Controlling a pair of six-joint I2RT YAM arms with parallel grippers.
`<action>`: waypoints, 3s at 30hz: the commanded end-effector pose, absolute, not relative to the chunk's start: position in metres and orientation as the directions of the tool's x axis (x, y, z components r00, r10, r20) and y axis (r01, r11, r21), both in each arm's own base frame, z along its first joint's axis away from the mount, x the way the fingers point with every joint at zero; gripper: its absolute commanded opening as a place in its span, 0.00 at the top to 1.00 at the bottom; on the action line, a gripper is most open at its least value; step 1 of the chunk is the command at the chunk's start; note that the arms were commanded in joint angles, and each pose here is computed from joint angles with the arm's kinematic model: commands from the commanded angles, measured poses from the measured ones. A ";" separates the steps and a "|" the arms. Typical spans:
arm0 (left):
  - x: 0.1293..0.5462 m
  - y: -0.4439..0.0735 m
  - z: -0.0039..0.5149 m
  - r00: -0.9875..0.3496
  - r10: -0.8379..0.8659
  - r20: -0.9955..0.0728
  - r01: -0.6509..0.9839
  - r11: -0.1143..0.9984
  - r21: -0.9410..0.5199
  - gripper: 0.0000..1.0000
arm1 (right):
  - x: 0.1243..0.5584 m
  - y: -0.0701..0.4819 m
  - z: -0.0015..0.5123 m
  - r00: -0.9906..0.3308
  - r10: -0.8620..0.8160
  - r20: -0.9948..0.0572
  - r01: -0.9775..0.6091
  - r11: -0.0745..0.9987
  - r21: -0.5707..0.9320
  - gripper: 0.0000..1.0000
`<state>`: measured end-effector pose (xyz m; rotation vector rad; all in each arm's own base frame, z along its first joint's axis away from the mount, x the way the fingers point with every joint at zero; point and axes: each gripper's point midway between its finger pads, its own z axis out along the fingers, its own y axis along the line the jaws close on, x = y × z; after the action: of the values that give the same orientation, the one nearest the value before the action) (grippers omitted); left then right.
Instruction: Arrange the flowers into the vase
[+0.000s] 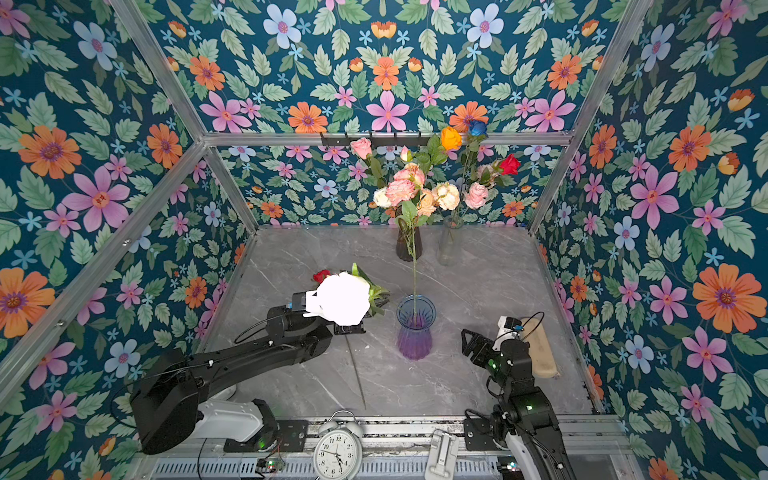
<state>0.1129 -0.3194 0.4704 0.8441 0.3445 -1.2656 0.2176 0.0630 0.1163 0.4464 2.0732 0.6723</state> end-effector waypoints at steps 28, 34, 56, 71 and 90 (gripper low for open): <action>0.222 -0.369 0.380 0.037 -0.321 -0.946 0.942 0.327 -0.075 0.33 | 0.220 0.062 0.120 -0.528 0.544 -0.652 0.055 0.788 0.613 0.11; 0.247 -0.378 0.362 -0.047 -0.204 -0.978 0.899 0.418 -0.130 0.32 | 0.219 0.062 0.120 -0.529 0.543 -0.652 0.054 0.788 0.613 0.11; 0.302 -0.348 0.342 -0.284 -0.072 -0.956 0.640 0.728 -0.245 0.23 | 0.219 0.063 0.120 -0.531 0.544 -0.650 0.054 0.787 0.615 0.11; 0.295 -0.285 0.343 -0.268 -0.213 -0.940 0.563 0.757 -0.332 0.19 | 0.219 0.063 0.120 -0.532 0.543 -0.650 0.051 0.787 0.615 0.11; 0.292 -0.348 0.384 -0.357 -0.211 -0.910 0.744 0.526 -0.413 0.00 | 0.220 0.063 0.120 -0.532 0.543 -0.650 0.051 0.787 0.615 0.11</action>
<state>0.2981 -0.3371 0.3774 0.4171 1.6518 -0.9965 0.2175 0.0635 0.1165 0.4439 2.0733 0.6754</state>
